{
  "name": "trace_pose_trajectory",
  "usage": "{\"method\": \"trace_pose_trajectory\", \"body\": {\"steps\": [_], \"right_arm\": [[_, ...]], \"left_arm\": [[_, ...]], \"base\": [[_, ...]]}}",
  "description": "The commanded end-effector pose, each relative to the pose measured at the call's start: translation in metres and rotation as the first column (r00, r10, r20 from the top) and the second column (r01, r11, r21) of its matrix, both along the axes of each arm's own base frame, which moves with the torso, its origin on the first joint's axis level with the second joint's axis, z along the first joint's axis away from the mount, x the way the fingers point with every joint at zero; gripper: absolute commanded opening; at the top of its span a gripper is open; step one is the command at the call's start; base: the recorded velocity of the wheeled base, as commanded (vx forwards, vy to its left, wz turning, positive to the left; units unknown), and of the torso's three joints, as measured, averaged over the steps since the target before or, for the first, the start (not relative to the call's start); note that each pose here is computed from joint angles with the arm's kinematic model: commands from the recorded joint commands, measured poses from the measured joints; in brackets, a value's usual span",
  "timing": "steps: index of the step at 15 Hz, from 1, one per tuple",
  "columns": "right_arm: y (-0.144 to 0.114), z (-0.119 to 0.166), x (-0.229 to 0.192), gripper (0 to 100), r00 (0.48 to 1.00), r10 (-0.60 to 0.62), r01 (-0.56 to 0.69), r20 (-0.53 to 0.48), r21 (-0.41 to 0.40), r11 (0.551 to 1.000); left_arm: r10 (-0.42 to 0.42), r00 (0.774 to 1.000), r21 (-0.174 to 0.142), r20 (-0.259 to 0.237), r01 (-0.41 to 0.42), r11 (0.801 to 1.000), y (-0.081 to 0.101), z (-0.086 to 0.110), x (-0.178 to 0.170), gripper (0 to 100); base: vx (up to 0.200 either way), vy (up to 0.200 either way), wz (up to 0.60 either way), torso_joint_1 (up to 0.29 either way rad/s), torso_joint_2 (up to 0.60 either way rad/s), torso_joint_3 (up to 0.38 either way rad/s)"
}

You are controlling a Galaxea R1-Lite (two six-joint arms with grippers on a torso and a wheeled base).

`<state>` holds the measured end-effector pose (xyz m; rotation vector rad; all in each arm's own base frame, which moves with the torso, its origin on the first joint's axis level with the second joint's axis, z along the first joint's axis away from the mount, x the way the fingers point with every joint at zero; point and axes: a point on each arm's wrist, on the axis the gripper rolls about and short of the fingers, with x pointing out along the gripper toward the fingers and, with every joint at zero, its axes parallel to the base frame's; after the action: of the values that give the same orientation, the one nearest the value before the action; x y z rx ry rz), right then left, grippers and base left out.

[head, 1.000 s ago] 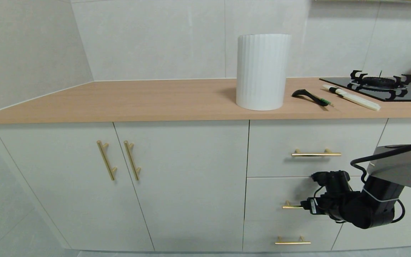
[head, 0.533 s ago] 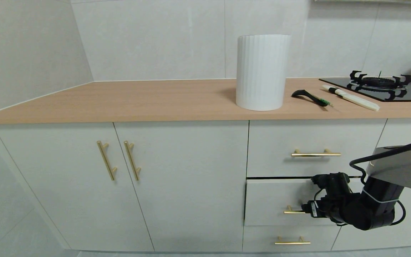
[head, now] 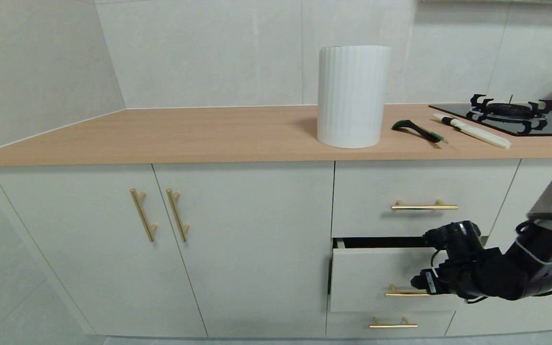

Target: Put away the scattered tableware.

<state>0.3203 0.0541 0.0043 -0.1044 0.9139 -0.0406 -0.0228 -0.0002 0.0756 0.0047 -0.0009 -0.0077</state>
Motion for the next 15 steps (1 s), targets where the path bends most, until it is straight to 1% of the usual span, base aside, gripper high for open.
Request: {"method": "trace_pose_trajectory", "body": {"steps": [1,2,4,6,10,11,12,15], "right_arm": [[0.003,0.098,-0.037,100,0.986,0.041,-0.049,0.161,0.048,0.998],[0.006,0.116,-0.045,100,0.976,0.053,-0.067,0.212,0.059,0.996],[0.012,0.132,-0.055,100,0.961,0.073,-0.095,0.268,0.07,0.993],[0.019,0.129,-0.053,100,0.96,0.093,-0.116,0.265,0.072,0.991],[0.028,0.077,-0.019,100,0.971,0.081,-0.098,0.227,0.067,0.993],[0.028,0.074,-0.017,100,0.971,0.075,-0.094,0.227,0.073,0.993],[0.03,0.061,-0.01,100,0.972,0.045,-0.07,0.23,0.101,0.992],[0.032,0.048,-0.003,100,0.973,0.039,-0.063,0.226,0.101,0.993]], "left_arm": [[0.0,1.0,0.0,0.001,0.0,1.0,0.0,0.0,0.0,100],[0.0,1.0,0.0,0.001,0.0,1.0,0.0,0.0,0.0,100],[0.0,1.0,0.0,0.001,0.0,1.0,0.0,0.0,0.0,100],[0.0,1.0,0.0,0.001,0.0,1.0,0.0,0.0,0.0,100],[0.0,1.0,0.0,0.001,0.0,1.0,0.0,0.0,0.0,100],[0.0,1.0,0.0,0.001,0.0,1.0,0.0,0.0,0.0,100],[0.0,1.0,0.0,0.001,0.0,1.0,0.0,0.0,0.0,100],[0.0,1.0,0.0,0.001,0.0,1.0,0.0,0.0,0.0,100]], "base": [[0.0,0.0,0.0,0.0,0.0,0.0],[0.0,0.0,0.0,0.0,0.0,0.0],[0.0,0.0,0.0,0.0,0.0,0.0],[0.0,0.0,0.0,0.0,0.0,0.0],[0.0,0.0,0.0,0.0,0.0,0.0],[0.0,0.0,0.0,0.0,0.0,0.0],[0.0,0.0,0.0,0.0,0.0,0.0],[0.0,0.0,0.0,0.0,0.0,0.0]]}}
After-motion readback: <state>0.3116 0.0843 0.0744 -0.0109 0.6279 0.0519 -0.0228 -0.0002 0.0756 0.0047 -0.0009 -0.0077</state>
